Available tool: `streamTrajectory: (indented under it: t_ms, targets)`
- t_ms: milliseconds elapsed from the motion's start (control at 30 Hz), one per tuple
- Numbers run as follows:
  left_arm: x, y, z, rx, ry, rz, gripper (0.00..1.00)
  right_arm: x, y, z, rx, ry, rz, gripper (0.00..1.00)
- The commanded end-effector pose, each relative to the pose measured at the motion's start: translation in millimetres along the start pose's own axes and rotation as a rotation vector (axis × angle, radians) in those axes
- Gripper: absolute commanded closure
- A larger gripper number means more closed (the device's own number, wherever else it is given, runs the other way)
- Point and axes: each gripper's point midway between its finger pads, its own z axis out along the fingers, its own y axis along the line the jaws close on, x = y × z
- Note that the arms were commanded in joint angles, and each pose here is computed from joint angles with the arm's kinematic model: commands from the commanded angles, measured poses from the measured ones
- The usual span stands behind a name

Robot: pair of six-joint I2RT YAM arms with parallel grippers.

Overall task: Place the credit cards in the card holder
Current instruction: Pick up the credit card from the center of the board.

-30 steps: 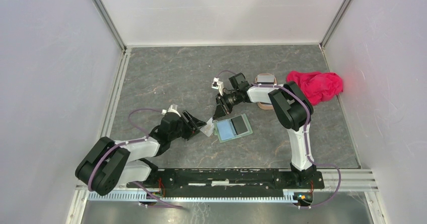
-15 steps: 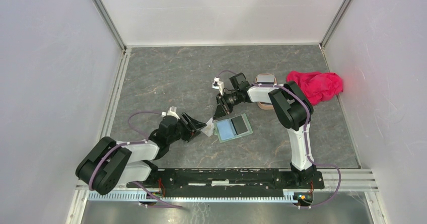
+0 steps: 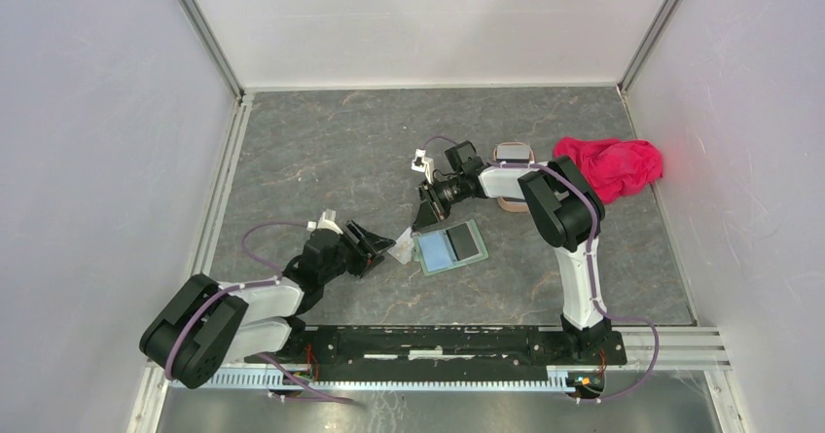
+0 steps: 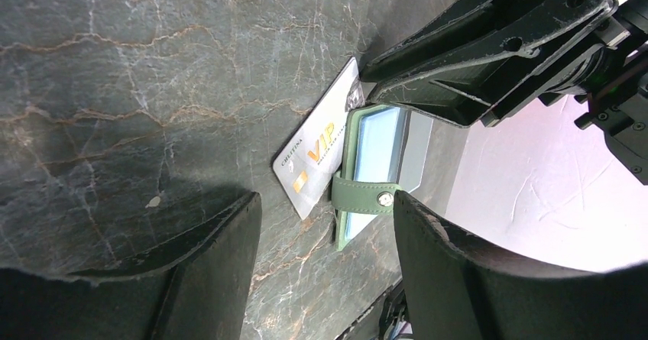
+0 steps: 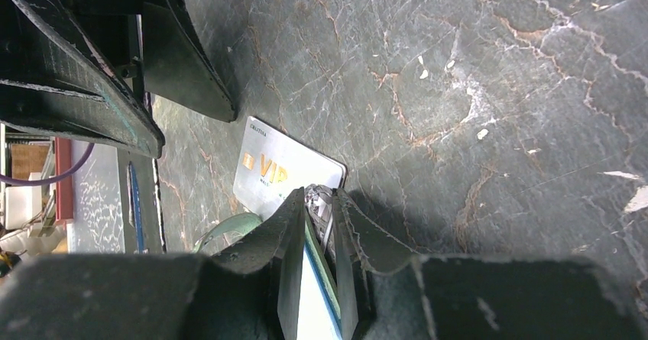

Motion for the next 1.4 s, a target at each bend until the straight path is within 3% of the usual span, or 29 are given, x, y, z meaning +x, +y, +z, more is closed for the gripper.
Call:
streamTrajectory:
  t_ms: [0,433,1367]
  targets:
    - [-3,8,1,-0.021,-0.028,-0.047,0.29,40,-21,5,0.070,0.076,0.099,0.74]
    - [-1,-7,11,0.056,-0.008,-0.071,0.31,41,-16,6,0.040,0.067,0.137,0.74]
    - [-15,-83,-6,0.388,-0.042,-0.067,0.33,36,-10,6,-0.006,0.040,0.168,0.74]
